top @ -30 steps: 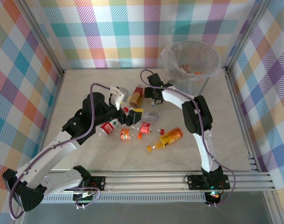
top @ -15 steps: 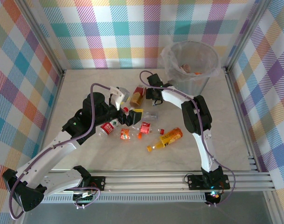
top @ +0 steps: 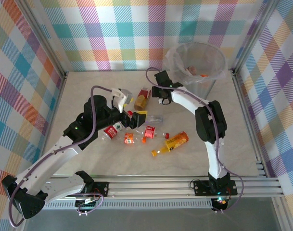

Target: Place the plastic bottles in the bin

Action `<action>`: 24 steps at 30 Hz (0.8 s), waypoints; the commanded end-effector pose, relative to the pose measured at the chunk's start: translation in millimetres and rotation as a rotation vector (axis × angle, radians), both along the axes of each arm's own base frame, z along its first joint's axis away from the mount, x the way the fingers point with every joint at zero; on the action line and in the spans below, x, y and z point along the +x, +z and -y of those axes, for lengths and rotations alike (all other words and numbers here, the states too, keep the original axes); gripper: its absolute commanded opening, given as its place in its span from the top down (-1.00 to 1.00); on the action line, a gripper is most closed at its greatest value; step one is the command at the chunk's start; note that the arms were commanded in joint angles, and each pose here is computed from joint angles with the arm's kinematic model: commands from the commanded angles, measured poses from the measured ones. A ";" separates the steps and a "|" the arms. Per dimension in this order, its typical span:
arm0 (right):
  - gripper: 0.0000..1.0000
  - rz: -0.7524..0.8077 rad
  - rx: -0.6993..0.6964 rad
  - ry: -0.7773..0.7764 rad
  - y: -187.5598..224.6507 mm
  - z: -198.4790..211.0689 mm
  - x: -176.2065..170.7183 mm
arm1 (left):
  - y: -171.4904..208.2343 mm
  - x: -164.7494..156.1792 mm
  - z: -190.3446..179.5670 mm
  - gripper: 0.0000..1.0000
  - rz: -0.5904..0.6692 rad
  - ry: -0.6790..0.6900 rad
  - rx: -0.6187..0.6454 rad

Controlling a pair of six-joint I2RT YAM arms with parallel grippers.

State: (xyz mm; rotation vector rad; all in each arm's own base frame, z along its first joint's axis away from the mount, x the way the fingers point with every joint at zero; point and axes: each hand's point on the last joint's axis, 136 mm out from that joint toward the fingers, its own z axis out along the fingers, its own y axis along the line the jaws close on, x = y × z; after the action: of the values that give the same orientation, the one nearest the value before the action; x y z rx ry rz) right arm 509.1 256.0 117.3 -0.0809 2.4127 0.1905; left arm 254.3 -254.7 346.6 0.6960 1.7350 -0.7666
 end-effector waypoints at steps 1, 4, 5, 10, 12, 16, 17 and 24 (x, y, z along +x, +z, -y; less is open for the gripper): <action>-0.18 0.071 0.003 0.048 36.2 -5.2 -6.2 | 17.2 -2.5 -2.5 -1.00 0.043 0.022 -0.062; -0.17 0.093 0.021 0.100 52.9 -12.7 -12.7 | 19.6 1.4 -7.1 -1.00 0.051 0.060 -0.083; -0.17 0.101 0.038 0.122 59.9 -16.2 -15.3 | 20.4 2.3 -8.3 -1.00 0.053 0.070 -0.090; -0.17 0.145 0.100 0.227 91.3 -32.5 -28.7 | 20.1 8.3 -11.9 -1.00 0.031 0.113 -0.095; -0.17 0.168 0.119 0.253 107.4 -35.4 -33.2 | 18.7 9.5 -11.1 -1.00 0.024 0.112 -0.078; -0.17 0.209 0.145 0.291 136.3 -37.1 -41.0 | 21.1 7.2 -9.4 -1.00 0.024 0.100 -0.110; -0.17 0.217 0.148 0.301 143.5 -37.2 -43.0 | 19.8 8.1 -9.8 -1.00 0.015 0.106 -0.108; -0.18 0.300 0.137 0.331 193.3 -30.3 -50.2 | 16.2 11.7 -5.3 -1.00 -0.052 0.110 -0.103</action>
State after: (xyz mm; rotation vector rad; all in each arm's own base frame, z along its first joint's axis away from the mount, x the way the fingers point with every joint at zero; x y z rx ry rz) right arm 466.2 287.2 264.0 -0.3738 2.1630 0.4443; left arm 270.7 -245.4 347.7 0.5262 1.7718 -0.7529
